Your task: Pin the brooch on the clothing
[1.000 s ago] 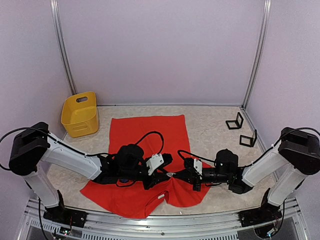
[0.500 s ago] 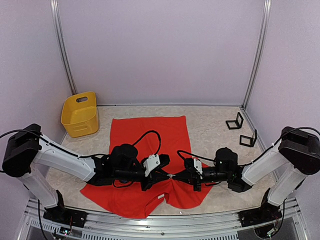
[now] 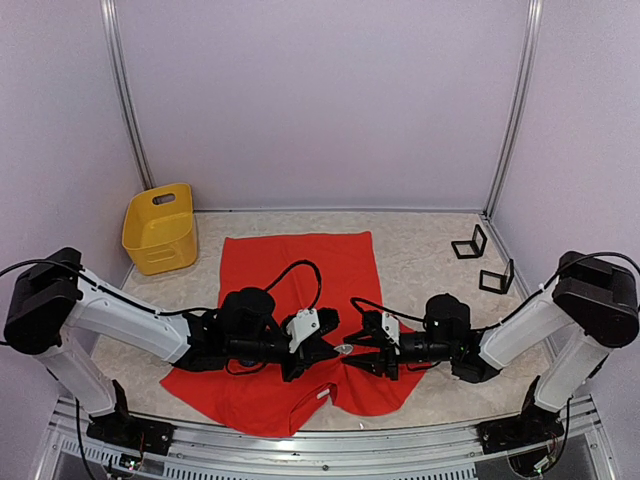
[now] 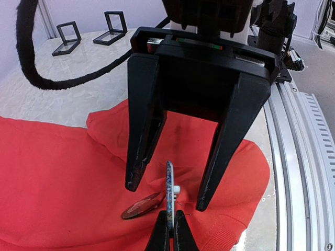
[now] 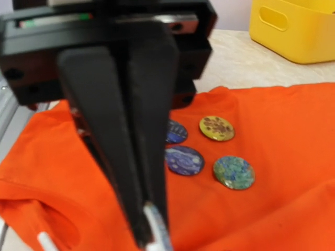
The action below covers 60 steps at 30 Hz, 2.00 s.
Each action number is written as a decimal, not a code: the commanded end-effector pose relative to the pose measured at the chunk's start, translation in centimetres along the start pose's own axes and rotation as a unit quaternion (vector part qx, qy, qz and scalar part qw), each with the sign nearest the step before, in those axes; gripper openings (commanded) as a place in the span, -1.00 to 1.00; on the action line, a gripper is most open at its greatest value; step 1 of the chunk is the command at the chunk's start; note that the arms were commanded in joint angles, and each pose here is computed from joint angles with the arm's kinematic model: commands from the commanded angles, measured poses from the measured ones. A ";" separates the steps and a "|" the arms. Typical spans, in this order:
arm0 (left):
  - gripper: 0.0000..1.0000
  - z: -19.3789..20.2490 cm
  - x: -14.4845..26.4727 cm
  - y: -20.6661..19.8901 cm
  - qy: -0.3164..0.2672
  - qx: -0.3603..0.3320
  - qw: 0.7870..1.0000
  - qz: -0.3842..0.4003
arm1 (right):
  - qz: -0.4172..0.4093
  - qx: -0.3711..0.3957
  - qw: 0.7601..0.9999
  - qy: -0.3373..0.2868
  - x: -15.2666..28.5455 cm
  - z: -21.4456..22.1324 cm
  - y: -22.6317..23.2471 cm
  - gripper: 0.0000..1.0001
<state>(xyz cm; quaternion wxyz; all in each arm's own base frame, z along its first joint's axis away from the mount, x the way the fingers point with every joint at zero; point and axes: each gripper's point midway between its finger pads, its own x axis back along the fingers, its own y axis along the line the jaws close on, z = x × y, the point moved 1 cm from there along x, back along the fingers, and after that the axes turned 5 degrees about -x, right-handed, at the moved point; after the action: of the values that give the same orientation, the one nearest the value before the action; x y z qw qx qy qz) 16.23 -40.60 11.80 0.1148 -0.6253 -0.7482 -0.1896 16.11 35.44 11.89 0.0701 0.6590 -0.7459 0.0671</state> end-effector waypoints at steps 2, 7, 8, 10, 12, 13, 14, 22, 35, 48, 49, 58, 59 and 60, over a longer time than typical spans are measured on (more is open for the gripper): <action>-1.00 -2.0 0.6 0.1 -0.033 -0.003 0.999 0.000 | 0.021 -0.017 0.999 -0.021 -0.6 -0.6 -0.6 -0.19; -1.00 -1.8 0.6 -0.1 -0.029 -0.004 1.000 0.002 | 0.044 -0.023 0.998 -0.023 -0.6 -0.5 -1.3 -0.27; -1.00 -1.9 0.6 -0.1 -0.028 -0.004 1.000 0.002 | 0.048 -0.023 0.998 -0.022 -0.6 -0.4 -1.4 -0.29; -1.00 -1.9 0.7 -0.1 -0.029 -0.004 1.000 0.002 | 0.055 -0.026 0.998 -0.016 -0.7 -0.2 -1.7 -0.33; -1.00 -1.9 0.7 0.0 -0.029 -0.004 1.000 0.001 | 0.065 -0.029 0.997 -0.006 -0.8 0.1 -2.1 -0.34; -1.00 -2.0 0.7 0.0 -0.030 -0.004 1.000 0.002 | 0.069 -0.031 0.997 -0.004 -0.8 0.2 -2.2 -0.34; -1.00 -2.1 0.7 0.0 -0.032 -0.004 0.999 0.002 | 0.076 -0.033 0.997 -0.004 -0.8 0.2 -2.4 -0.35; -1.00 -1.6 0.5 -0.3 -0.025 -0.001 1.000 0.007 | 0.114 -0.080 0.990 -0.019 -0.7 -1.1 -3.9 -0.35; -1.00 -0.9 0.3 -0.4 -0.010 -0.004 1.000 0.002 | 0.130 -0.119 0.984 -0.019 -0.5 -1.4 -4.7 -0.38; -1.00 -0.5 0.3 -0.2 -0.002 -0.005 1.000 -0.009 | 0.147 -0.151 0.977 -0.031 -0.1 -1.9 -5.7 -0.38; -1.00 -0.4 0.3 -0.2 0.000 -0.004 1.000 -0.011 | 0.148 -0.151 0.977 -0.031 0.0 -1.9 -5.7 -0.39; -1.00 -0.2 0.6 0.1 0.003 -0.001 1.000 -0.023 | 0.155 -0.164 0.973 -0.038 0.7 -1.9 -5.8 -0.47; -1.00 -0.1 0.6 0.1 0.004 -0.001 1.000 -0.024 | 0.155 -0.164 0.973 -0.041 0.8 -2.0 -5.8 -0.47; -1.00 0.0 0.6 0.2 0.005 0.000 1.000 -0.024 | 0.156 -0.166 0.973 -0.042 0.8 -2.0 -5.9 -0.48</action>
<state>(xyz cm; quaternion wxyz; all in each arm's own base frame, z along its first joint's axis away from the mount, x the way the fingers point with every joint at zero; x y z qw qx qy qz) 17.98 -40.17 12.30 0.1083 -0.5847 -0.7801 -0.1948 19.26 35.65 12.11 0.1662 0.5639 -0.8075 -0.0493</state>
